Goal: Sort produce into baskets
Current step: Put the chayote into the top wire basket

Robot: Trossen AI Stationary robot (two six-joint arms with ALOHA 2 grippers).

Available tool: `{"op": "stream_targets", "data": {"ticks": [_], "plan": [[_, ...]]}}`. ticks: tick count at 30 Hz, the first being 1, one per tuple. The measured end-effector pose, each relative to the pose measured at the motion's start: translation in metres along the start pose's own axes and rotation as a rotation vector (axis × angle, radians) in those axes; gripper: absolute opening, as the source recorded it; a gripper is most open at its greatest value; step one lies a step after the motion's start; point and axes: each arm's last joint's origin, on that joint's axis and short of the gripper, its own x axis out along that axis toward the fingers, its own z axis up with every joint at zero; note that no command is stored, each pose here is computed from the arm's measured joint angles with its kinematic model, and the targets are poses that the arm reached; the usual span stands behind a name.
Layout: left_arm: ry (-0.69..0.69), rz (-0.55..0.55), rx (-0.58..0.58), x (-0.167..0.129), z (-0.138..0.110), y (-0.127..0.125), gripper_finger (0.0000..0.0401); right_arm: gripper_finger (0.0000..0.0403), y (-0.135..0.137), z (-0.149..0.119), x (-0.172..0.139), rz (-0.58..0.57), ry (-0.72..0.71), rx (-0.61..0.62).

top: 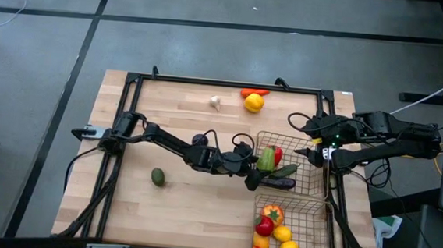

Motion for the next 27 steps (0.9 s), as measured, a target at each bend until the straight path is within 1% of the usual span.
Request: {"op": "stream_targets", "data": {"ticks": [3,9,12,17,22,24,27], "plan": [[0.0,0.0,0.008,0.0,0.0,0.0,0.0347,0.0383,0.0,0.0,0.0,0.0,0.0,0.0],[0.0,0.006,0.097,0.0007,0.0008,0.0018,0.0347,0.0383,0.0,0.0,0.0,0.0,0.0,0.0],[-0.001,0.007,0.102,0.0009,0.0014,0.0022,0.0348,0.0383,0.0,0.0,0.0,0.0,0.0,0.0],[-0.001,0.005,0.146,0.0007,0.0011,0.0018,0.0348,0.0383,0.0,0.0,0.0,0.0,0.0,0.0],[-0.003,0.005,0.147,0.0007,0.0013,0.0016,0.0349,0.0383,0.0,0.0,0.0,0.0,0.0,0.0],[-0.006,0.002,0.147,0.0007,0.0016,0.0013,0.0358,0.0383,0.0,0.0,0.0,0.0,0.0,0.0],[-0.008,0.0,0.169,0.0005,0.002,0.001,0.0389,0.0383,0.0,0.0,0.0,0.0,-0.001,0.0]]}}
